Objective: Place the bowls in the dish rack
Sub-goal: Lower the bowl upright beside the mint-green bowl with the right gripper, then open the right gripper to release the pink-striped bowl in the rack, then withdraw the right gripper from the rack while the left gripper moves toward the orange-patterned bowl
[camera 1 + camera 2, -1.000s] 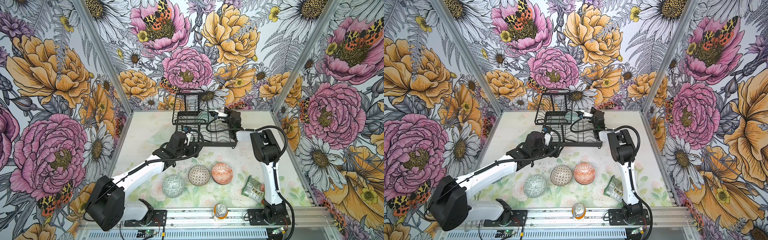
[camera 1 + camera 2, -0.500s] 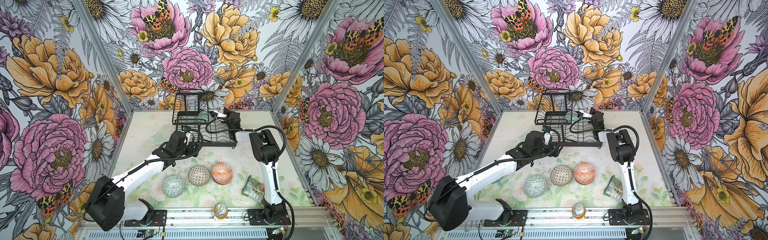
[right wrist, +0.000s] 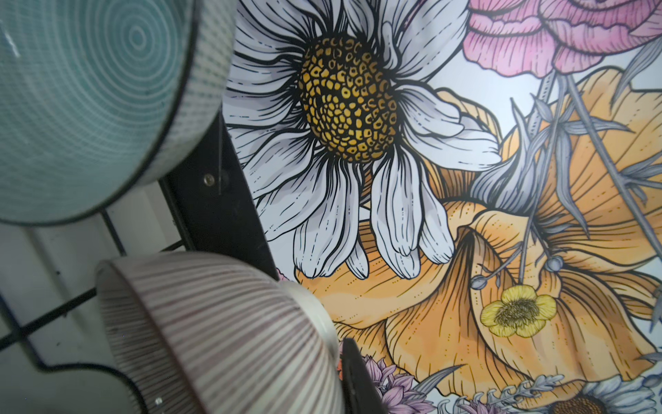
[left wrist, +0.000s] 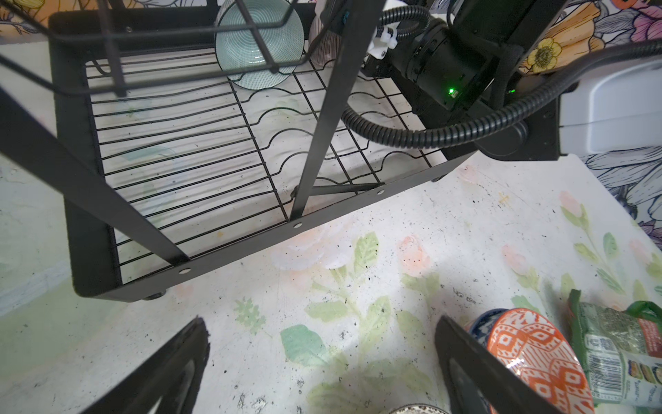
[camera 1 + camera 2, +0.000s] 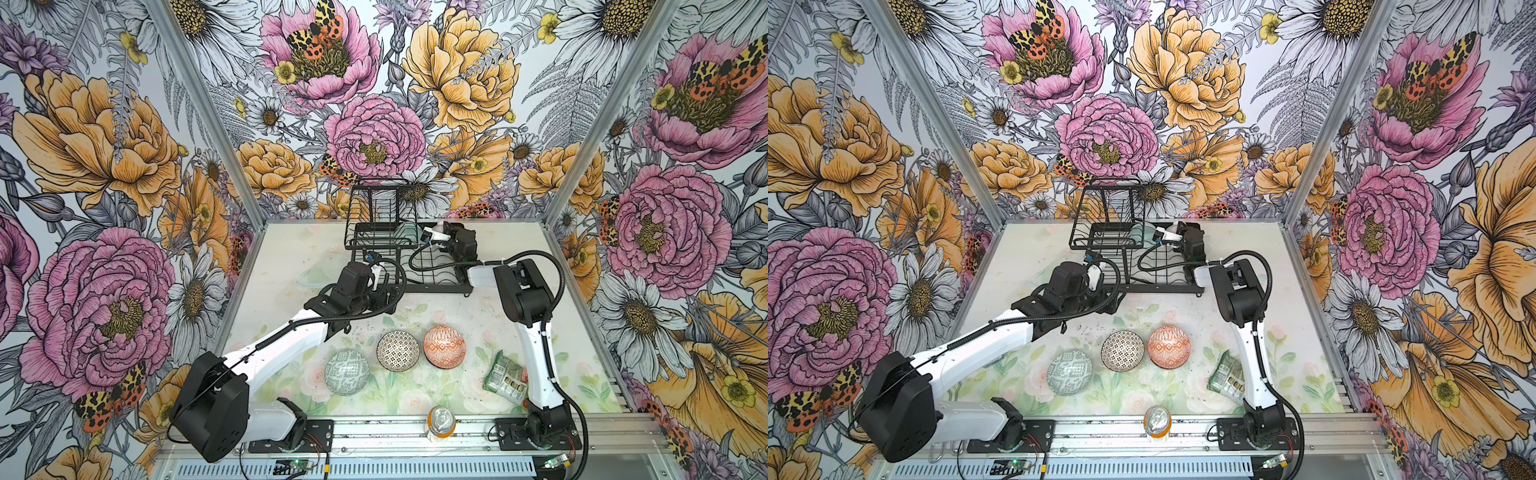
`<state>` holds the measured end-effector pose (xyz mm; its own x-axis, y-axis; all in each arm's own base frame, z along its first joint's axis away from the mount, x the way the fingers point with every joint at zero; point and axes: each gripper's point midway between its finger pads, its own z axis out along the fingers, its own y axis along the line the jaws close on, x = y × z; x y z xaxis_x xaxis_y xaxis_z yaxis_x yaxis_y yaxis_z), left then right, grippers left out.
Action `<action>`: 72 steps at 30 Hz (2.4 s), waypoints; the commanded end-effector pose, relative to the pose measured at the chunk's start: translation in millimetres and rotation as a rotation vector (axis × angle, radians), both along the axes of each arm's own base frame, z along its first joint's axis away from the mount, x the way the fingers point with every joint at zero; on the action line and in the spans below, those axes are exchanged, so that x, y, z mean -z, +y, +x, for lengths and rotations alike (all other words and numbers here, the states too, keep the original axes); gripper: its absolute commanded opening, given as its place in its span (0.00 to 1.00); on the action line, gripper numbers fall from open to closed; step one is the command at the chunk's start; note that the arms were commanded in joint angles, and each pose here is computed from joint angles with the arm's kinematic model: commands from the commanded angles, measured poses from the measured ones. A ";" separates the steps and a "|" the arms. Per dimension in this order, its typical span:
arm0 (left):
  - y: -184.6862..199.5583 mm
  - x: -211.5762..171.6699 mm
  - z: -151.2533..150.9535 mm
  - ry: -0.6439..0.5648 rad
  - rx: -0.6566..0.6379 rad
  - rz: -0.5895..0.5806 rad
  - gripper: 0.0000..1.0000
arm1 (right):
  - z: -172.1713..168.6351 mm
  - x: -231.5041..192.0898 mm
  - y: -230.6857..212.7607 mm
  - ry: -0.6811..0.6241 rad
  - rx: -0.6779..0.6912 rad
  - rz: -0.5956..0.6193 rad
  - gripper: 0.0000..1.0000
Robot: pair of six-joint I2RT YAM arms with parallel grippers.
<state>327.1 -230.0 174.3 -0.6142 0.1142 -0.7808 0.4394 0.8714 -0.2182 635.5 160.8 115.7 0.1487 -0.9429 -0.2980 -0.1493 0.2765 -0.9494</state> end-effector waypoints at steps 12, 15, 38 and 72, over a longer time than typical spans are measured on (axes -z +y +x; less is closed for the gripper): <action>2.0 -14.9 -2.5 -0.037 0.016 -0.022 0.99 | -6.4 -12.6 6.1 -0.029 -0.009 0.038 0.19; 1.6 -15.9 -3.6 -0.039 0.019 -0.022 0.99 | -7.7 -10.8 9.7 -0.021 -0.015 0.038 0.28; 5.9 -16.7 -4.8 -0.069 0.007 -0.024 0.99 | -42.6 -64.9 -2.8 -0.148 0.038 0.152 0.99; -5.2 -15.6 -77.2 -0.063 0.045 -0.006 0.99 | -266.7 -89.2 7.7 0.568 0.288 0.929 1.00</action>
<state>257.3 -235.6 197.6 -0.5413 0.1297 -0.8308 0.5035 0.8413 -0.1967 396.0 175.9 233.9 -0.2302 -0.4234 -0.8762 -0.3049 0.8864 -0.3483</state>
